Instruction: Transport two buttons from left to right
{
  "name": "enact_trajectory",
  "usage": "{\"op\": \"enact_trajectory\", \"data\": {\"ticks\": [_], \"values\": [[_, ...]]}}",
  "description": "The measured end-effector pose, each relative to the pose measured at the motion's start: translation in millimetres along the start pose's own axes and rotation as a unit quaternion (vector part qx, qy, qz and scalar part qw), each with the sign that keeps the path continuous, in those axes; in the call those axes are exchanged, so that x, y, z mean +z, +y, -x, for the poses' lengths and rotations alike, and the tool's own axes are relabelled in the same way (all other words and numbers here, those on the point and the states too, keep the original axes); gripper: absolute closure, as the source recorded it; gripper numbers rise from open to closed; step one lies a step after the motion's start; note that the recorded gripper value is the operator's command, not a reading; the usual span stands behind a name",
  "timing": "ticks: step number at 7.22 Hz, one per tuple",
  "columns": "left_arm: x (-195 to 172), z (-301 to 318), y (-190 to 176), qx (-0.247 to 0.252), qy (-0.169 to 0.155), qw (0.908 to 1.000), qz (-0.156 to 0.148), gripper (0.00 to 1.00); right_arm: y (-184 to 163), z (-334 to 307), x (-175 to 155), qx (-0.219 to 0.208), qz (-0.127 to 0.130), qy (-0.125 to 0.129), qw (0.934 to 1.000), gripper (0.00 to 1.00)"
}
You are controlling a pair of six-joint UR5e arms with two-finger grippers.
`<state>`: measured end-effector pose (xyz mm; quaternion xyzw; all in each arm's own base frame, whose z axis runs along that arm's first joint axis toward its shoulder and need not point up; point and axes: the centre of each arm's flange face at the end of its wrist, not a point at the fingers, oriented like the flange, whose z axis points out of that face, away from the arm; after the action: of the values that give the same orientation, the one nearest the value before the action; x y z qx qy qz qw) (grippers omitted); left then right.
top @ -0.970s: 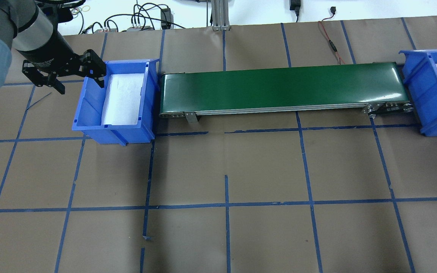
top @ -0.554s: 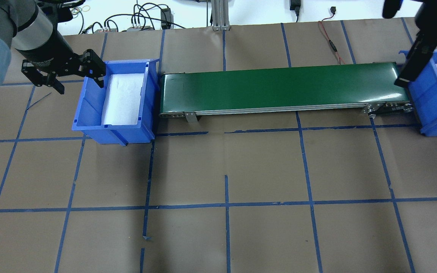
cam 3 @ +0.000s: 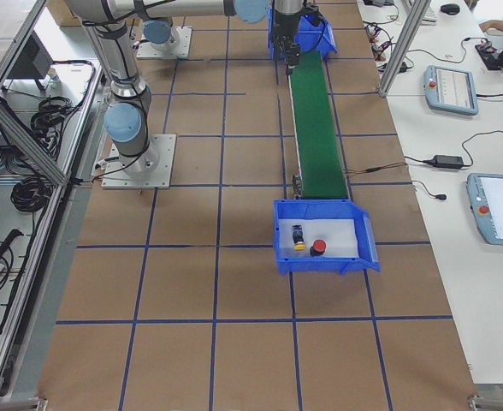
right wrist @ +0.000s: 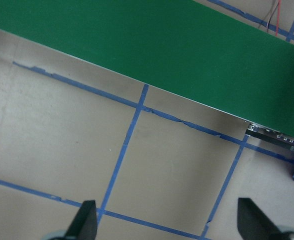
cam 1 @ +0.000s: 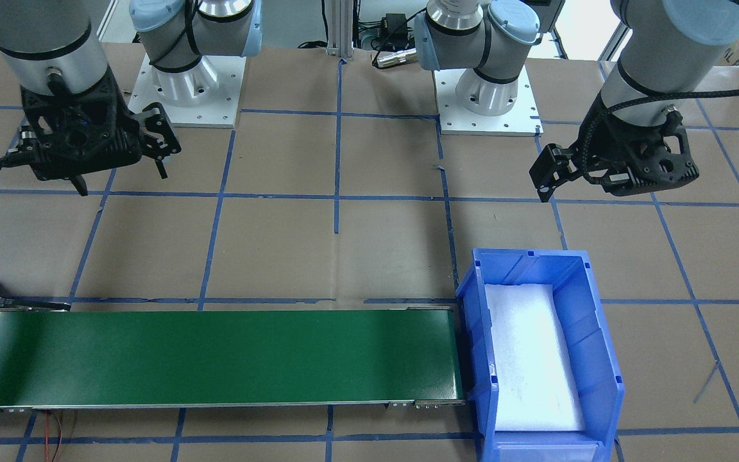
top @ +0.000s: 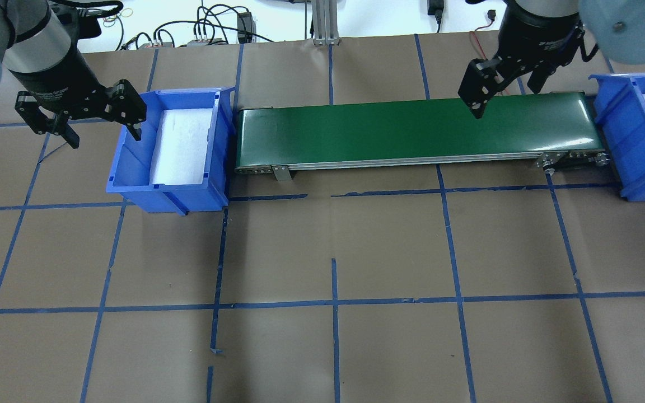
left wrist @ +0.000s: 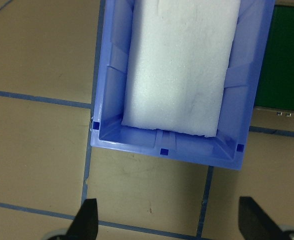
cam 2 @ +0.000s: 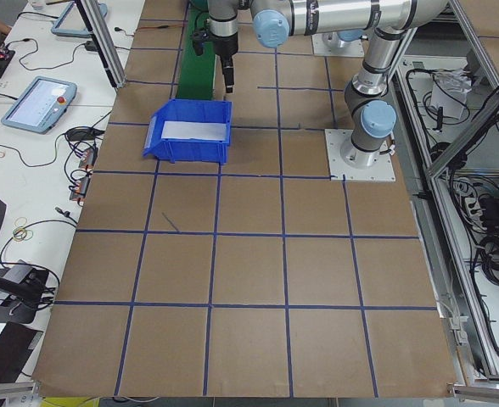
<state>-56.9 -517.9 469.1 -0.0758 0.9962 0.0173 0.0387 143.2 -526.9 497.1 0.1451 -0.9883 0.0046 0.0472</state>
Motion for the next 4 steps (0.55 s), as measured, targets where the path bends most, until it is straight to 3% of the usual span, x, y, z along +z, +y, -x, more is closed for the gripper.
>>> {"op": "enact_trajectory", "data": {"ticks": [2,4], "values": [[-0.1,0.7,1.6,-0.001,0.001,1.0000,0.009,0.00,-7.0,15.6,0.0,0.082,-0.016,-0.017,0.9964,0.00],[0.6,4.0,0.4,-0.004,0.003,1.0000,0.008,0.00,-9.6,13.5,-1.4,0.111,-0.022,-0.027,0.9932,0.00]]}}
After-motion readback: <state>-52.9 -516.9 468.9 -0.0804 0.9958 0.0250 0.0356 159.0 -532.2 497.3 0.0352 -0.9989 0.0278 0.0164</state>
